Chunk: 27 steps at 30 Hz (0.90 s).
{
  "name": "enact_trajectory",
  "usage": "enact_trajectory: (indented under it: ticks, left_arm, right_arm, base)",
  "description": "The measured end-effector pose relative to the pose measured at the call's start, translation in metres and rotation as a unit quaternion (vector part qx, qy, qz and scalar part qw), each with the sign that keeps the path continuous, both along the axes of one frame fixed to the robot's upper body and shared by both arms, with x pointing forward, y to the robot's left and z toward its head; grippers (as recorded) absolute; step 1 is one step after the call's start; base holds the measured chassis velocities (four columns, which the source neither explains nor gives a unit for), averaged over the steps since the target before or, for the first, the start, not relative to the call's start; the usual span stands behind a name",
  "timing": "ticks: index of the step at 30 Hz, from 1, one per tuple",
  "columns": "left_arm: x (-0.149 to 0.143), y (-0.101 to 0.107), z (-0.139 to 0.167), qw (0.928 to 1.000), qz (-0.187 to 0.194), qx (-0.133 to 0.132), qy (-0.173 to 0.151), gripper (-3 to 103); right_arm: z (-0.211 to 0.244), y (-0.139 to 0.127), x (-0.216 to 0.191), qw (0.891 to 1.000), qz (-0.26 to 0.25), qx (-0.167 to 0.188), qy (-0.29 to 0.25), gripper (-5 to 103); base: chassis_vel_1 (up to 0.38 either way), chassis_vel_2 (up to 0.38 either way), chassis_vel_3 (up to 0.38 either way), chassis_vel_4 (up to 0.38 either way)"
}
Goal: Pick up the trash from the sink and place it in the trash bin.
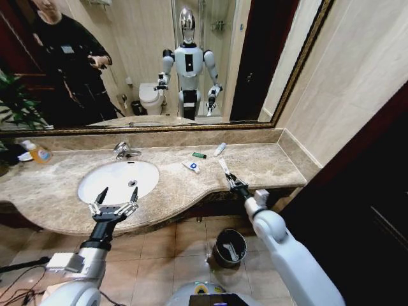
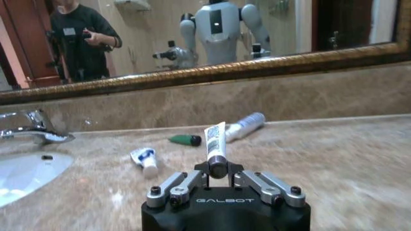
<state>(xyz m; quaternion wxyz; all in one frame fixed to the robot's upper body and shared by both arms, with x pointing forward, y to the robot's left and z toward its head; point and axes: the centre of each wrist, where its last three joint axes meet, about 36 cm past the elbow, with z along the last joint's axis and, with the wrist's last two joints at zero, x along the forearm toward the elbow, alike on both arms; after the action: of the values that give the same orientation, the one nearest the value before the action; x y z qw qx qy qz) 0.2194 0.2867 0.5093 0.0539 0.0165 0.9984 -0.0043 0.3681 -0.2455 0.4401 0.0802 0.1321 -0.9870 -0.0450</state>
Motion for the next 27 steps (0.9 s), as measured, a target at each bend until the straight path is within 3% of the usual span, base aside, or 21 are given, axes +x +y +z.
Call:
enact_trajectory:
  ticks: [8,15,18,22,27]
  left_arm:
    - [0.000,0.000,0.000,1.0000,0.000,0.000,0.000,100]
    - [0.000,0.000,0.000,1.0000,0.000,0.000,0.000,100]
    - [0.000,0.000,0.000,1.0000,0.000,0.000,0.000,100]
    - [0.000,0.000,0.000,1.0000,0.000,0.000,0.000,100]
    - [0.000,0.000,0.000,1.0000,0.000,0.000,0.000,100]
  right_arm:
    - [-0.039,-0.030,-0.074,0.999,0.022,0.017,0.045,16]
    - [-0.095,-0.046,-0.125,0.995,0.040,0.005,0.086,16]
    - [-0.120,-0.049,-0.128,0.994,0.033,-0.005,0.104,16]
    - [-0.187,-0.057,-0.112,0.989,0.001,-0.033,0.146,16]
    - [-0.228,-0.062,-0.104,0.982,-0.019,-0.035,0.185,16]
  base:
    - [0.000,0.000,0.000,0.000]
    - [0.000,0.000,0.000,0.000]
    - [0.000,0.000,0.000,0.000]
    - [0.000,0.000,0.000,0.000]
    - [0.000,0.000,0.000,0.000]
